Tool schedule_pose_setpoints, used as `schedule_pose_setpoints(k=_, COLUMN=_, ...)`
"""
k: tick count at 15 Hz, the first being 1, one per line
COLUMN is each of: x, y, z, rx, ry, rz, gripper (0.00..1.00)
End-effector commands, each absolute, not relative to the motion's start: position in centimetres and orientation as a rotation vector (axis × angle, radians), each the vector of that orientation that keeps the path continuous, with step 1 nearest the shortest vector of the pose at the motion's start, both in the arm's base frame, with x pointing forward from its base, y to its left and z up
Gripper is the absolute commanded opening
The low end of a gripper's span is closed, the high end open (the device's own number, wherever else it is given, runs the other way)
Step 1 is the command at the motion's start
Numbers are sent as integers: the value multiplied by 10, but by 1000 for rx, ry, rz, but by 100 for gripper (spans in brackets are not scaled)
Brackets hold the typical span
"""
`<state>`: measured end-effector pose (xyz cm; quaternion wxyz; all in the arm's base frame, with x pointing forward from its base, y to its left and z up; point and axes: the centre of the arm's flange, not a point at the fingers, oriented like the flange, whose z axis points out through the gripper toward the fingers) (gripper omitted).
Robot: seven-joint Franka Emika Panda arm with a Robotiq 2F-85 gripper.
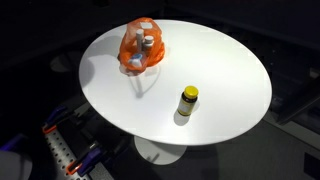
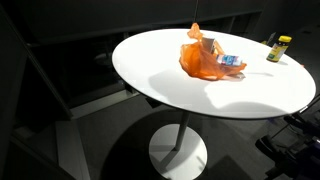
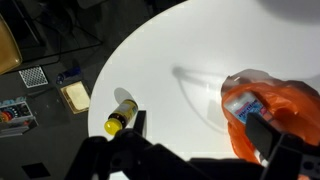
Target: Put the bottle into the carrier bag
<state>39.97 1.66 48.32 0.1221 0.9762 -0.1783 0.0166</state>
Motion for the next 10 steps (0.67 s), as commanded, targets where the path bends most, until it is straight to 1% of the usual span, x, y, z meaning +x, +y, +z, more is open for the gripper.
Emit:
schedule_pose_setpoints(k=1, x=427, y=-18, z=480, rx=2888, ry=-552, rz=95, gripper=100)
schedule_pose_setpoints(k=9, x=450, y=-85, z=466, rx=2989, ry=-672, rz=46, gripper=100)
schedule_pose_setpoints(k=10, x=436, y=-74, z=460, rx=2964, ry=-669, rz=61, gripper=100)
